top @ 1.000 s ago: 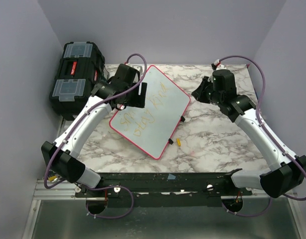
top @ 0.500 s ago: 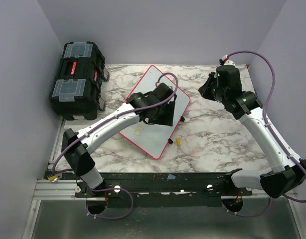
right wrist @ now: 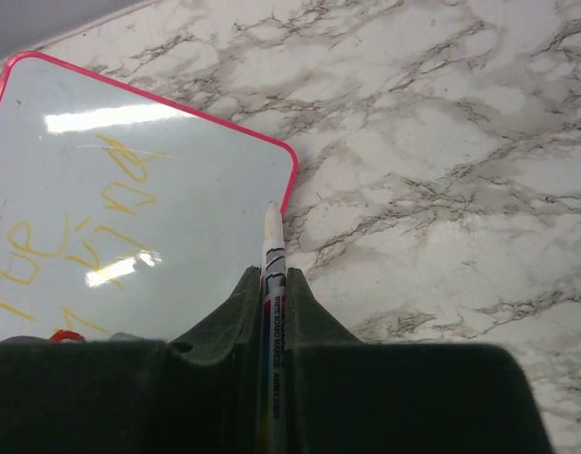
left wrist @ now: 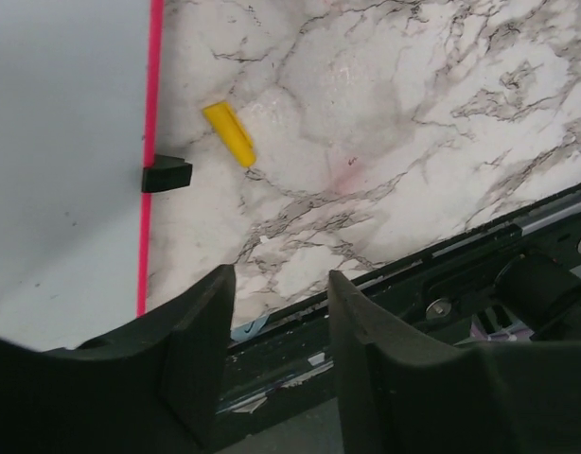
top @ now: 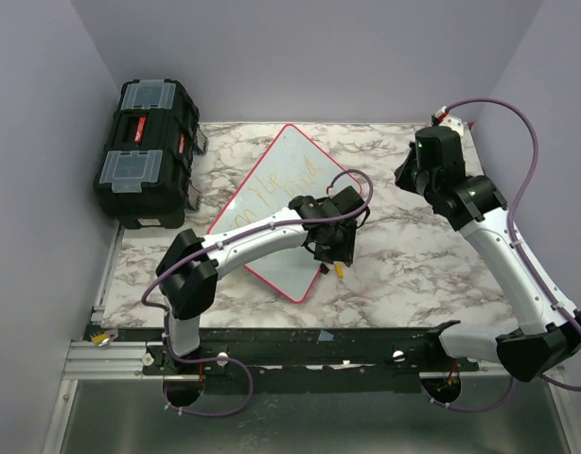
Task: Write a sentence on the whiteboard
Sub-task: Pick up the pen cap from the center of the board.
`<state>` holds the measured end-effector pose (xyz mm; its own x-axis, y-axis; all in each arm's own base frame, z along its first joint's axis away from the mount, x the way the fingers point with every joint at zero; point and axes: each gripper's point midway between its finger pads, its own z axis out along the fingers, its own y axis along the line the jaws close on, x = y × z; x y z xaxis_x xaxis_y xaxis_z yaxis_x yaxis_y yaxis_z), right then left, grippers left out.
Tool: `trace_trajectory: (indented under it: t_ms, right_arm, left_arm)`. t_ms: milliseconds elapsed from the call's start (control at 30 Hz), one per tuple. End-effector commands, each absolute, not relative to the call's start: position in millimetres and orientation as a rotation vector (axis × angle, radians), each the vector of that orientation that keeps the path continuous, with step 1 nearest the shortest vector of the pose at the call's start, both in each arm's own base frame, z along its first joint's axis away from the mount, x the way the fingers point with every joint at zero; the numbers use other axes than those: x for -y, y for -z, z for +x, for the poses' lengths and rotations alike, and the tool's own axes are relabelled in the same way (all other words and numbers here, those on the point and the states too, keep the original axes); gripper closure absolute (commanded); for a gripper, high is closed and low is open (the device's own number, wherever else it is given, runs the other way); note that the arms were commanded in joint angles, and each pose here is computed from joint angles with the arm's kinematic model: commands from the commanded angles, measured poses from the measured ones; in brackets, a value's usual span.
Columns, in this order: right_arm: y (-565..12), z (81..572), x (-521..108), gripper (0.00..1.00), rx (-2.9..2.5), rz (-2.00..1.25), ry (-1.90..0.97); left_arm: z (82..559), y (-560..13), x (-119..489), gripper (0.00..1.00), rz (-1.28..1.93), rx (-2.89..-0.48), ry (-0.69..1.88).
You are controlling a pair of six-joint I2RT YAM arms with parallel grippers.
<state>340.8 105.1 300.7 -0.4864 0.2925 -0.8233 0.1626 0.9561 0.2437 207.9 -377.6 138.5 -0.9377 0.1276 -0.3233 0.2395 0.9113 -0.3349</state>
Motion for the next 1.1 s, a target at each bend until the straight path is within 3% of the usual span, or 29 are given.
trace_trajectory:
  t_ms: [0, 1067]
  right_arm:
    - [-313, 332, -91, 0.99, -2.049, 0.365, -0.113]
    - [-309, 328, -93, 0.99, -2.057, 0.319, -0.126]
  left_arm:
    - [203, -114, 400, 0.60, 0.182, -2.841, 0.611]
    - [223, -47, 398, 0.58, -0.037, -2.963, 0.381]
